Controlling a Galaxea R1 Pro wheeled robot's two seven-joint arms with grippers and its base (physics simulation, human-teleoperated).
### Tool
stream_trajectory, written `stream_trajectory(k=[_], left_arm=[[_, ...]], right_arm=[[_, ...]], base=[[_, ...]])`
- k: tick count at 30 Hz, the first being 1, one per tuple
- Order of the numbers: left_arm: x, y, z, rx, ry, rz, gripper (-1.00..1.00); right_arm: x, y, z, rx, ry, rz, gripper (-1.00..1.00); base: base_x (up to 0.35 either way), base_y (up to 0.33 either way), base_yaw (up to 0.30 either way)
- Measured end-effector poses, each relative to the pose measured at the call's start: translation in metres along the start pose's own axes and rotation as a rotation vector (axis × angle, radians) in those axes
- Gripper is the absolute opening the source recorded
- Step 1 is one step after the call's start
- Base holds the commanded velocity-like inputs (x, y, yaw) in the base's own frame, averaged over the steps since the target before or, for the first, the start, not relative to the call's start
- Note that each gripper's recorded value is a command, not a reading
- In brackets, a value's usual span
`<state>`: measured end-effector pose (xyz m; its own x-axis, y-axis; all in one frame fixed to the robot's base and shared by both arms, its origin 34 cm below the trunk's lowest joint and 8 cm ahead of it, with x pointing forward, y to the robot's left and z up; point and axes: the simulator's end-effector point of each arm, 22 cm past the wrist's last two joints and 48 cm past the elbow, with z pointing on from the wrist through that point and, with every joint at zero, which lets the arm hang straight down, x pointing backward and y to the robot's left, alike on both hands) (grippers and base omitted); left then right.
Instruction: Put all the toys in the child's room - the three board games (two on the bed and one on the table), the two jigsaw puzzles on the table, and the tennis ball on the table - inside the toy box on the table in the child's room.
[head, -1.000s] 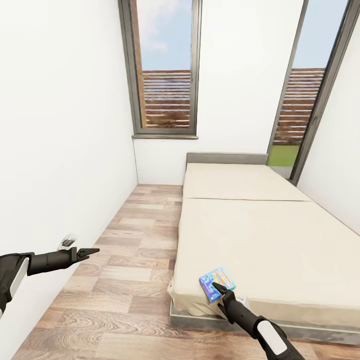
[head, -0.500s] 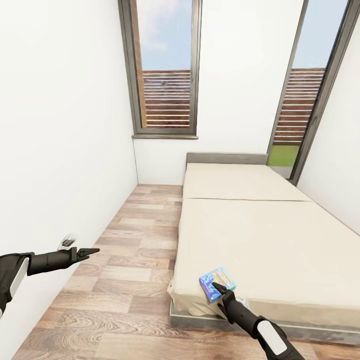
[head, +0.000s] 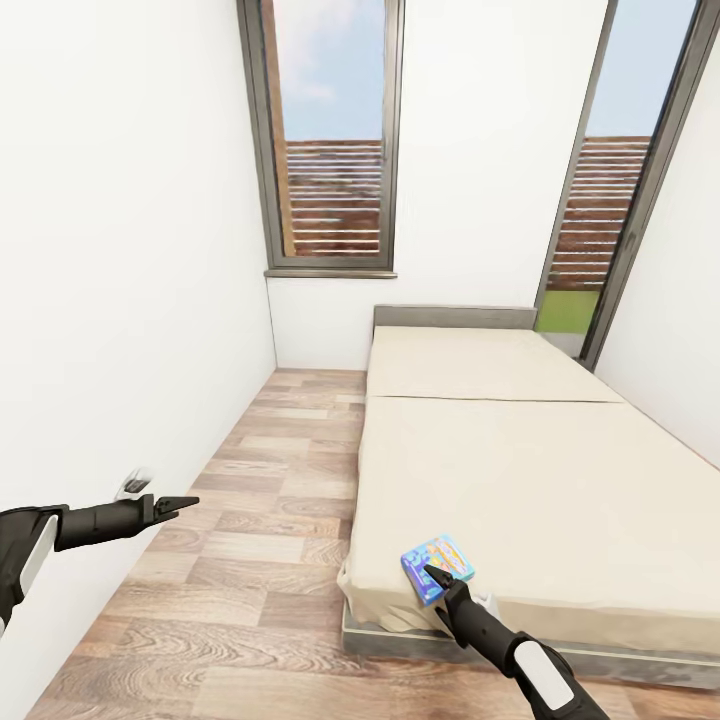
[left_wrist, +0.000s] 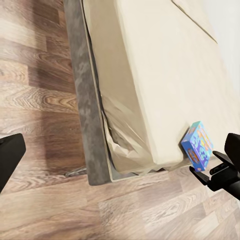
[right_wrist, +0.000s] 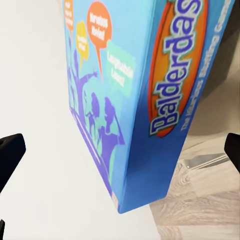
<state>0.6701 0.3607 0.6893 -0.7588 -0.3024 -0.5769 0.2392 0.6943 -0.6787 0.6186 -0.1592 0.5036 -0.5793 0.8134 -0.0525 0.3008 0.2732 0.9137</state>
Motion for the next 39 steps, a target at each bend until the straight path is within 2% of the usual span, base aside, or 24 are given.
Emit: stream_trajectory(k=[28, 29, 39], left_arm=[[-0.0002, 0.0000, -0.0001, 0.000, -0.001, 0.001, 1.00], [-0.0003, 0.0000, -0.0001, 0.000, -0.001, 0.001, 1.00], [-0.0001, 0.0001, -0.0001, -0.001, -0.001, 0.002, 1.00]], right_arm=[[0.0003, 0.0000, 0.0000, -0.001, 0.000, 0.000, 1.00], [0.0002, 0.0000, 0.0000, -0.001, 0.000, 0.000, -1.00], [-0.0001, 0.0005, 0.0000, -0.003, -0.001, 0.003, -1.00]], base=[[0.000, 0.001, 0.000], [0.000, 0.000, 0.000], [0.000, 0.000, 0.000]])
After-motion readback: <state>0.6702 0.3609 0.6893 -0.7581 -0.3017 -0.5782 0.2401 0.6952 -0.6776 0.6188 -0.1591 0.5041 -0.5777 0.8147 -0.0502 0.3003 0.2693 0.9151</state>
